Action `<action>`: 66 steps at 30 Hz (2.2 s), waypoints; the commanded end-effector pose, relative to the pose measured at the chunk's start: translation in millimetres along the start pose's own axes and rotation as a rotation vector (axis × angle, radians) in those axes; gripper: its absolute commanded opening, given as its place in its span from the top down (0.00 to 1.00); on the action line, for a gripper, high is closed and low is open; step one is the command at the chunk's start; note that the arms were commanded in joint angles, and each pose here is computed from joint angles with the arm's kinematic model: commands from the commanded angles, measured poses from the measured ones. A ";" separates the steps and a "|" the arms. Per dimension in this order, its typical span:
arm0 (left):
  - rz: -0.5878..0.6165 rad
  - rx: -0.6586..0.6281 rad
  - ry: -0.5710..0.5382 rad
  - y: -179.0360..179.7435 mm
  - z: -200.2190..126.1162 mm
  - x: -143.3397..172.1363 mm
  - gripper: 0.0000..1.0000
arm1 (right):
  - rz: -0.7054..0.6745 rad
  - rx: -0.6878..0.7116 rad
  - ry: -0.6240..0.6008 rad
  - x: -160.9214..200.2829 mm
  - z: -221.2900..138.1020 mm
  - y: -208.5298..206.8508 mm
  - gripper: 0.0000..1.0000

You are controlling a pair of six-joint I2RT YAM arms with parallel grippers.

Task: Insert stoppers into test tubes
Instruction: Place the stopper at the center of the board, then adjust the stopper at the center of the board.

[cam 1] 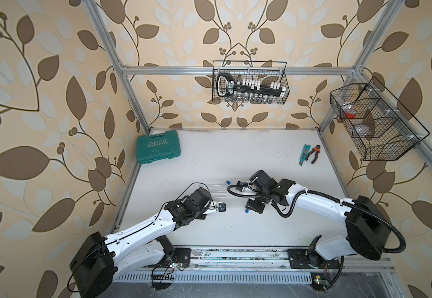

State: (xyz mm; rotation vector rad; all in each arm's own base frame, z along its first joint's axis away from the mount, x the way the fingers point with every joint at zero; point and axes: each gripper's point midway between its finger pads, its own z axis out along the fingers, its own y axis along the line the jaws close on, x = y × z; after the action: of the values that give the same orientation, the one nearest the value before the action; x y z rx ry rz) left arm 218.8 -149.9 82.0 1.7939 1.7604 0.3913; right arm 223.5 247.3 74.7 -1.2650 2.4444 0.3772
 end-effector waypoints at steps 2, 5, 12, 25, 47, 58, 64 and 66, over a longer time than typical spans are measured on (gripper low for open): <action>-0.025 -0.003 -0.035 -0.3 -0.5 -7.4 1.00 | 0.260 0.035 0.020 0.5 -11.9 -4.6 0.65; -0.025 0.005 -0.038 -0.1 1.0 -9.7 1.00 | 0.335 0.128 0.028 -0.3 -19.7 -25.8 0.66; -0.035 0.014 -0.043 0.2 4.0 -13.1 1.00 | 0.662 0.214 0.148 20.0 -17.0 -59.1 0.66; -0.040 0.021 -0.051 -1.1 7.2 -15.6 1.00 | 0.648 0.102 0.242 25.7 28.5 -0.4 0.63; -0.039 0.020 -0.051 -1.1 6.8 -15.4 1.00 | 0.617 0.197 0.326 36.2 52.8 -5.9 0.85; -0.027 0.009 -0.029 1.8 5.4 -11.8 1.00 | 0.447 0.477 0.559 79.2 -4.1 -38.2 0.89; -0.017 -0.001 -0.005 4.2 3.1 -7.4 1.00 | 0.396 0.561 0.612 84.2 9.0 -48.7 0.89; -0.018 -0.011 -0.013 5.2 2.0 -7.9 1.00 | 0.383 0.575 0.622 84.1 13.6 -49.2 0.87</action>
State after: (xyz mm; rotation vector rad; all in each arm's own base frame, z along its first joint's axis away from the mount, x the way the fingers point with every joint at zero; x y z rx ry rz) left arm 220.7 -156.3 74.4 1.7899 1.7818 0.3580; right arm 218.9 171.0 21.3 -0.6703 3.0115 -0.5608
